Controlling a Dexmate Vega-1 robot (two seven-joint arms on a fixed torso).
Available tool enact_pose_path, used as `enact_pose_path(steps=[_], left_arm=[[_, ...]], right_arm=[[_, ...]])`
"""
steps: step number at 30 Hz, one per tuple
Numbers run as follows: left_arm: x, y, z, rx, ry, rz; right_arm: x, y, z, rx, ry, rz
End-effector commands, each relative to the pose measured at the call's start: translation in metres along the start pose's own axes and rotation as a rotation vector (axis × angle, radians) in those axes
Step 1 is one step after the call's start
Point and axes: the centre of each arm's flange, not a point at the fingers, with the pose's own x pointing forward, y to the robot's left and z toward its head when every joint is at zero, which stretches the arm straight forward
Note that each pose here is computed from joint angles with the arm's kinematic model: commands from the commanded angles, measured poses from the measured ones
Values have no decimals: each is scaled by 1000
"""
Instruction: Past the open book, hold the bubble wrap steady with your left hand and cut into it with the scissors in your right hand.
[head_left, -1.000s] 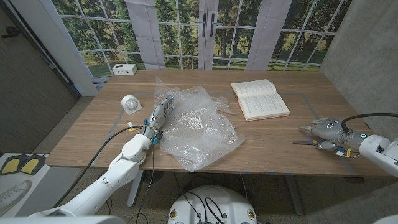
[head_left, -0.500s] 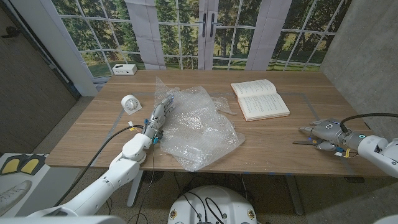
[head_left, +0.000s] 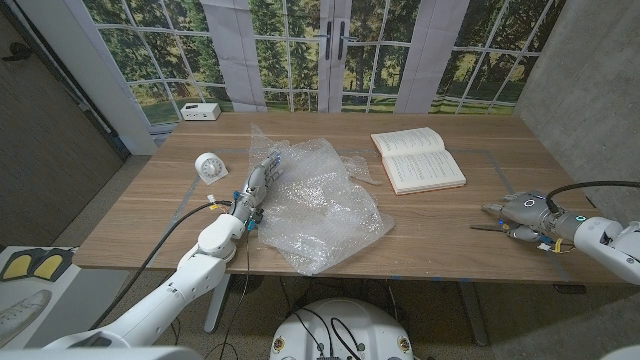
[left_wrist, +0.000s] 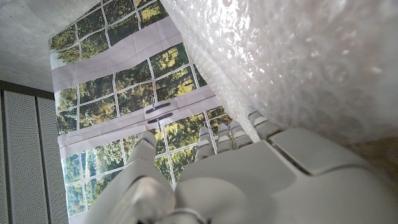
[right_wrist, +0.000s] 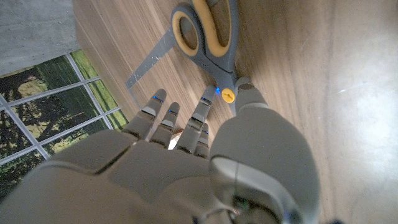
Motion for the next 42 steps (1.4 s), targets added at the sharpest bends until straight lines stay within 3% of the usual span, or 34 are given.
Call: enact_pose_path(steps=[1,22,42], left_arm=[[2,-1,-1,-1,1,0],[4,-1,-4,-6,2,5],[5,-1,-5,-7,0,5]], right_arm=[[2,4,0,11,3,12],[5,6,6,42,-7,-1],[11,17,25,101,-33,1]])
